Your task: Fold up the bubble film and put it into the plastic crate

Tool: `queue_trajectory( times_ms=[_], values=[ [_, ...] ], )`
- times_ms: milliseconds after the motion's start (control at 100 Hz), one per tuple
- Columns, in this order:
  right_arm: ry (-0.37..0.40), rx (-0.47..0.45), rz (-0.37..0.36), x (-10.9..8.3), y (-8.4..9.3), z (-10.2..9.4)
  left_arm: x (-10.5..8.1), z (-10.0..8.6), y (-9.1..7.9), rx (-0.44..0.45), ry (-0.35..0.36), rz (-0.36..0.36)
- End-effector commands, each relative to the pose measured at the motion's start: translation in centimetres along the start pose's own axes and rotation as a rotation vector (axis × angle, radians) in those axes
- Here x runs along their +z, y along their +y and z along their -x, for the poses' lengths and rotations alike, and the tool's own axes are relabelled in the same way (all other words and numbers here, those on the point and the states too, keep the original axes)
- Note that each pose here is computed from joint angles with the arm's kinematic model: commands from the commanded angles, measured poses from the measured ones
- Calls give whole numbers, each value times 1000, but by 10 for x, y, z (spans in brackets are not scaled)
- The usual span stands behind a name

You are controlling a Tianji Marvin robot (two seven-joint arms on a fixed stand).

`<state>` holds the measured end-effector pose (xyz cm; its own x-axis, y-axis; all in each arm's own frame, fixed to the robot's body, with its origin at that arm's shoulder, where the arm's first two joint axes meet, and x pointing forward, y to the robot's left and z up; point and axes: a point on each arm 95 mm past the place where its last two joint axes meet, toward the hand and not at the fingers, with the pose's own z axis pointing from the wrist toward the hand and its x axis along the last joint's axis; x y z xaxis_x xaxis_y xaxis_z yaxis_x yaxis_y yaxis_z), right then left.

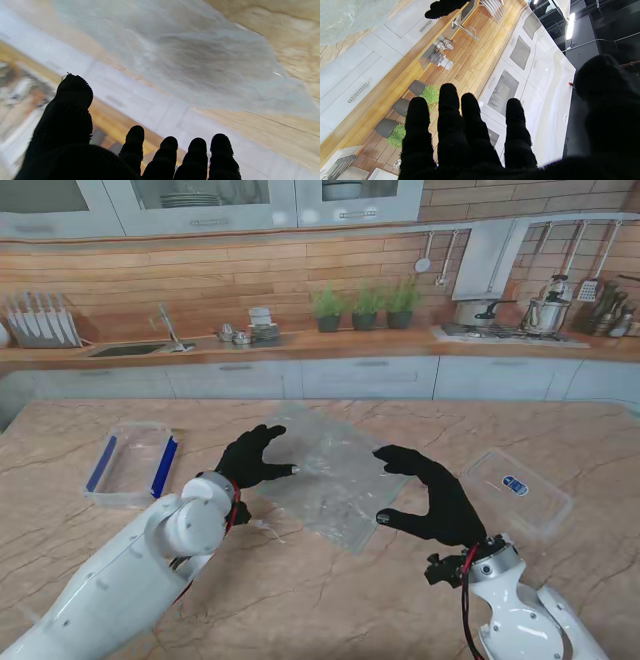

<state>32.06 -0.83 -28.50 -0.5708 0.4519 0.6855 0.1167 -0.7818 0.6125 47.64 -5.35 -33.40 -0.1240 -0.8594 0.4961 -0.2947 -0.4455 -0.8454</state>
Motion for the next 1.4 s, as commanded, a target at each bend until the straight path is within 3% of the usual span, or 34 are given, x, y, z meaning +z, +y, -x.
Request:
queue_trajectory(
  times_ms=[0, 180, 360, 530, 750, 920, 1160, 1390],
  values=[
    [0, 5, 11, -2, -1, -2, 12, -13, 1, 8, -24, 1],
    [-14, 5, 32, -3, 1, 1, 43, -22, 14, 134, -116, -6],
    [-32, -2, 35, -3, 1, 3, 61, -27, 28, 137, -192, 84],
    [-39, 1, 40, -2, 1, 3, 66, -29, 41, 179, -225, 200],
    [-41, -2, 54, -2, 1, 2, 66, -28, 51, 346, -129, 343],
    [-43, 7, 55, -1, 1, 2, 57, -36, 62, 492, 8, 431],
    [-42, 8, 59, -1, 2, 2, 38, -53, 72, 553, 209, 529],
    [-42, 12, 57, 0, 2, 3, 21, -54, 72, 611, 351, 580]
  ],
)
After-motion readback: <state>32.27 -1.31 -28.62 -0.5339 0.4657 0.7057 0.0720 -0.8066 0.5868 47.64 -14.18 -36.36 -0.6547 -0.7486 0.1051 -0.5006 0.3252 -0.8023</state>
